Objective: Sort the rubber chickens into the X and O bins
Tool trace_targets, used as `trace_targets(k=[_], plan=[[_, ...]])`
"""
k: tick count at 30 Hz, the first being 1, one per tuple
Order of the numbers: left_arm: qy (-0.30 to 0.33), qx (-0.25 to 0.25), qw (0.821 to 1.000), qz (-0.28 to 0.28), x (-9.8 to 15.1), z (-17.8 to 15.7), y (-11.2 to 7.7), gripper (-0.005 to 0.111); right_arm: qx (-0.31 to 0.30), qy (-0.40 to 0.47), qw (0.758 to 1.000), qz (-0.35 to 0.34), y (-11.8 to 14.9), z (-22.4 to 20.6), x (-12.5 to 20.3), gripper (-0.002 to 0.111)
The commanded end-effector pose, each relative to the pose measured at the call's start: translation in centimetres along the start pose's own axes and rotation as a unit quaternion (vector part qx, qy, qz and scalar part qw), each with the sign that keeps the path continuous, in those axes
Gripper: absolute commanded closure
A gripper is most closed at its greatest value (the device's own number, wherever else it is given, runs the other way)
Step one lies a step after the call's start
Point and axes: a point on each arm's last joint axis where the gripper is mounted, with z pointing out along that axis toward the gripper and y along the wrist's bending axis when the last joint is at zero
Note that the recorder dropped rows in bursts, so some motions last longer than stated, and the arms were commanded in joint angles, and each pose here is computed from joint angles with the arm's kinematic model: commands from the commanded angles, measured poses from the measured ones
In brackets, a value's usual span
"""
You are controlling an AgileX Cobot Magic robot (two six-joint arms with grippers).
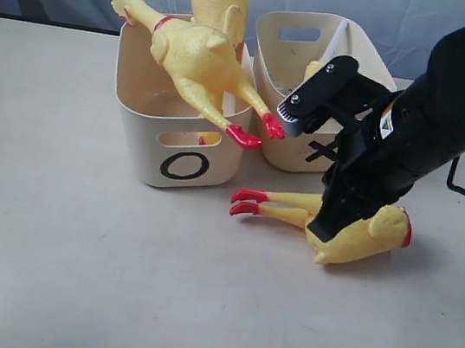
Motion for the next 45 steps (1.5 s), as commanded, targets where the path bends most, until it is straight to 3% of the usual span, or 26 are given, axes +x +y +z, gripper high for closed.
trace_targets(k=[1, 10, 21, 45], plan=[[-0.011, 0.001, 1.0, -0.002, -0.3, -0.1, 0.0, 0.107, 0.013, -0.032, 0.999, -0.02, -0.3, 0.2, -0.9, 0.056], [-0.011, 0.001, 1.0, -0.002, -0.3, -0.1, 0.0, 0.107, 0.041, -0.023, 0.997, -0.061, -0.9, 2.8, -1.5, 0.06], [-0.011, 0.001, 1.0, -0.002, -0.3, -0.1, 0.0, 0.107, 0.005, -0.018, 0.999, -0.028, -0.3, 5.1, -1.8, 0.06], [-0.011, 0.001, 1.0, -0.002, -0.3, -0.1, 0.0, 0.107, -0.008, 0.016, 0.999, -0.041, 0.1, 9.6, -1.7, 0.06]])
